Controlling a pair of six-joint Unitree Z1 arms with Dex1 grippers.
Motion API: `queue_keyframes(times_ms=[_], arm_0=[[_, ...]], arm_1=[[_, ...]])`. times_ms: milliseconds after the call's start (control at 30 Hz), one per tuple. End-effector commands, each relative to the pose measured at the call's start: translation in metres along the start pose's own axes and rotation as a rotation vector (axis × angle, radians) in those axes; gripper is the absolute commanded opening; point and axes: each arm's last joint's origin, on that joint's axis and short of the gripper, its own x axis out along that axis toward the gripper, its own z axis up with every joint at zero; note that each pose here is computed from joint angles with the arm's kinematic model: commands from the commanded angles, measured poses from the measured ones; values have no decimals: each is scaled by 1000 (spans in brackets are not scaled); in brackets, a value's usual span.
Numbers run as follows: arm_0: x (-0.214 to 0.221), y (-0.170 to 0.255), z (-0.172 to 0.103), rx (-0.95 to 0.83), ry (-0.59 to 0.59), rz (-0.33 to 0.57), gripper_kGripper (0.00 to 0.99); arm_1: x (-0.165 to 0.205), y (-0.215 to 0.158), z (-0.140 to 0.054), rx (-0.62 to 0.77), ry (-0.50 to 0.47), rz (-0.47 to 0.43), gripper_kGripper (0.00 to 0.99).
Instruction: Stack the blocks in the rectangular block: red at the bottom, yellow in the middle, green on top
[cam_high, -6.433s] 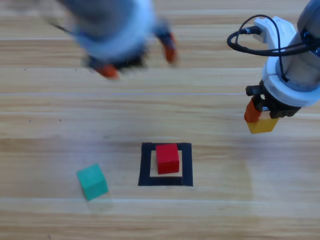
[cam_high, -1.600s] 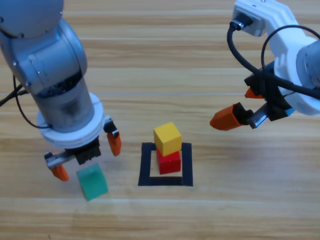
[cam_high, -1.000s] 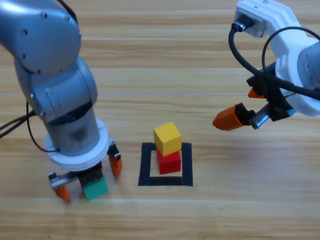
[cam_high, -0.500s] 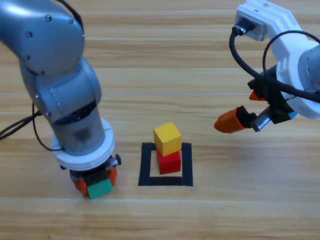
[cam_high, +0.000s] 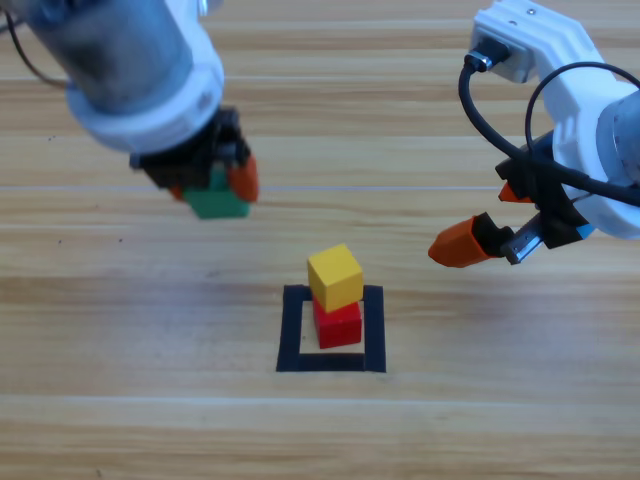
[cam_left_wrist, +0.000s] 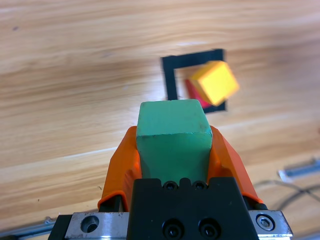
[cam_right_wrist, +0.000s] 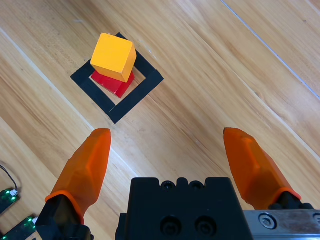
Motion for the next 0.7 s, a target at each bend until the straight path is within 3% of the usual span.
queue_keyframes(times_ms=[33, 333, 700], arm_0=[[1, -9, 4, 68, 40, -38, 0], [33, -53, 14, 206, 101, -78, 0], [51, -58, 7, 190, 155, -31, 0]], arm_1=[[11, -9, -10, 21, 58, -30, 988], [9, -10, -10, 21, 55, -35, 988], [9, -10, -11, 20, 56, -39, 988]])
